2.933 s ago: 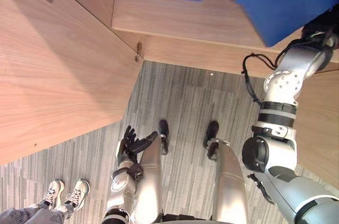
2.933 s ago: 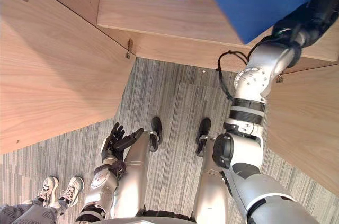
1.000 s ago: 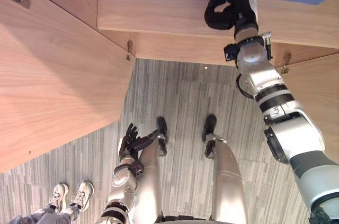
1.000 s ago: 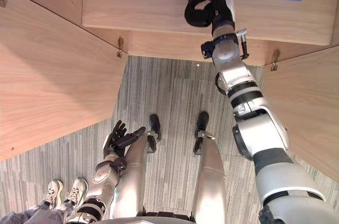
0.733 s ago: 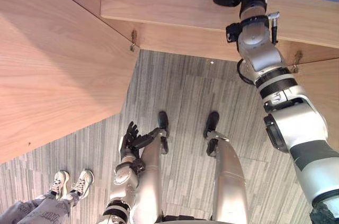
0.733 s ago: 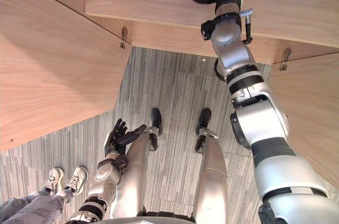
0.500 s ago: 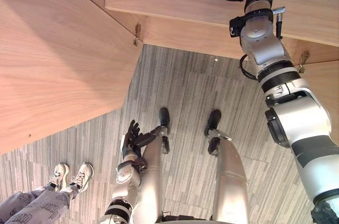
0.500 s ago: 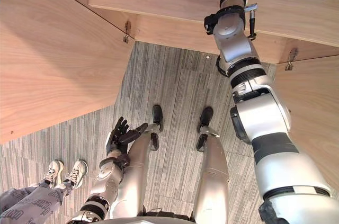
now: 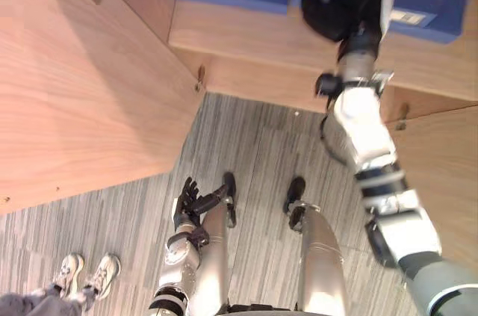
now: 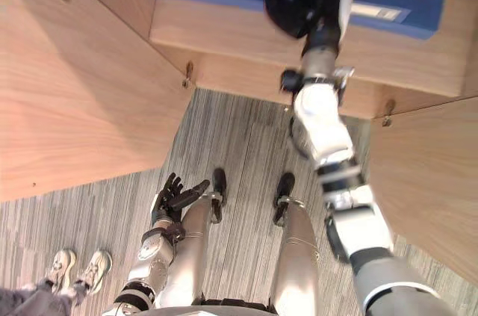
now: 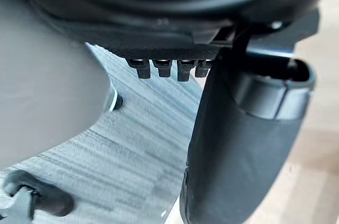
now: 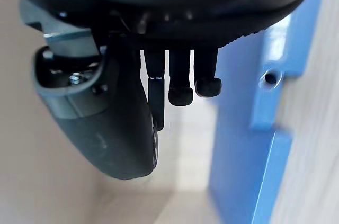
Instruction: Walk over to the cabinet, pick up the folder, carry it to the office cabinet, place the folder inside the office cabinet, then close the office cabinet door
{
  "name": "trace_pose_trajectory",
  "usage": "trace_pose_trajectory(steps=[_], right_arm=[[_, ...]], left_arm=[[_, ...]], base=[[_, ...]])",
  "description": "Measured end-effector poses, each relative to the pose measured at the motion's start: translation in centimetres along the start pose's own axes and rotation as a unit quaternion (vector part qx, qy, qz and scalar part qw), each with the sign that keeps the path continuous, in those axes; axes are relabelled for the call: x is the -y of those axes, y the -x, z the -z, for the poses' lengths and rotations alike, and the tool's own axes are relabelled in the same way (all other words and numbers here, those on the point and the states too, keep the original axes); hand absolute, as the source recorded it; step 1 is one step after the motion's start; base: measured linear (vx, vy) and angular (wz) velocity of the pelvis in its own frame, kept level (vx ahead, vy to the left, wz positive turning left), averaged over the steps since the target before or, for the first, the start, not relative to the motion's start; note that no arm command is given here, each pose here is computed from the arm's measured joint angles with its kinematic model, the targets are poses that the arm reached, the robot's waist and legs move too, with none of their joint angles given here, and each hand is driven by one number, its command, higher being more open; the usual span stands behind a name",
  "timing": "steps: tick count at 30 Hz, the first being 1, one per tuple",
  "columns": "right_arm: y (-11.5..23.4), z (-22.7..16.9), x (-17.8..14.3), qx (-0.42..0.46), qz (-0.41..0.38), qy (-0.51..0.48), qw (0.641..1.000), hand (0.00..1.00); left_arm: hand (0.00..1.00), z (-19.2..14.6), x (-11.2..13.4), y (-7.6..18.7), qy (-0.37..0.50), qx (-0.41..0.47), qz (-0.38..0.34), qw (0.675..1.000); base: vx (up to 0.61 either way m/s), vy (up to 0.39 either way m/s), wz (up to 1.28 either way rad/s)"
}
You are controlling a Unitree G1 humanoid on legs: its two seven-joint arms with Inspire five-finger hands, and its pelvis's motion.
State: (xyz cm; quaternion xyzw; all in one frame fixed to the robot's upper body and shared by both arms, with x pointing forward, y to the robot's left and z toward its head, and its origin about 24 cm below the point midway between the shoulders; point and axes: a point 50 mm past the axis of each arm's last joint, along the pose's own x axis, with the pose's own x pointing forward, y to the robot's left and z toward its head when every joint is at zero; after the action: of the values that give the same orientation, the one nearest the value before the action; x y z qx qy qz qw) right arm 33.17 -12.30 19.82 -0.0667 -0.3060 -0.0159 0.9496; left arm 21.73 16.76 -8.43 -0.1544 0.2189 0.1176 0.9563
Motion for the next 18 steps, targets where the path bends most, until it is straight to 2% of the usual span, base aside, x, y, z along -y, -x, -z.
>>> trace_pose_trajectory(steps=[3, 6, 10, 14, 16, 18], right_arm=[[5.6, 4.7, -1.1, -0.100, -0.061, 0.022, 0.993, 1.00], [12.2, 9.6, -1.4, -0.236, -0.104, 0.052, 0.965, 1.00], [18.4, 12.8, 0.0, -0.354, -0.117, 0.097, 0.923, 1.00], [26.8, 15.6, 2.1, -0.515, -0.067, 0.097, 0.849, 1.00], [28.9, 16.0, 3.2, -0.557, -0.037, 0.096, 0.824, 1.00], [32.2, 16.4, 4.8, -0.616, 0.011, 0.092, 0.782, 1.00]], left_arm=[[1.00, 0.8, -1.6, 0.2, -0.047, -0.025, -0.004, 0.999], [1.00, 2.0, -3.8, 1.3, -0.077, -0.053, -0.023, 0.995], [1.00, 2.8, -4.9, 2.1, -0.089, -0.069, -0.032, 0.993], [1.00, 4.2, -6.7, 3.8, -0.105, -0.092, -0.058, 0.988], [1.00, 4.2, -7.0, 3.8, -0.103, -0.092, -0.065, 0.988], [1.00, 4.3, -7.5, 4.0, -0.107, -0.095, -0.073, 0.987]], base=[[0.10, -0.017, -0.26], [0.16, 0.012, -0.39], [0.13, 0.040, -0.30], [0.11, 0.030, -0.34], [0.03, 0.020, -0.15], [-0.01, 0.015, -0.07]])
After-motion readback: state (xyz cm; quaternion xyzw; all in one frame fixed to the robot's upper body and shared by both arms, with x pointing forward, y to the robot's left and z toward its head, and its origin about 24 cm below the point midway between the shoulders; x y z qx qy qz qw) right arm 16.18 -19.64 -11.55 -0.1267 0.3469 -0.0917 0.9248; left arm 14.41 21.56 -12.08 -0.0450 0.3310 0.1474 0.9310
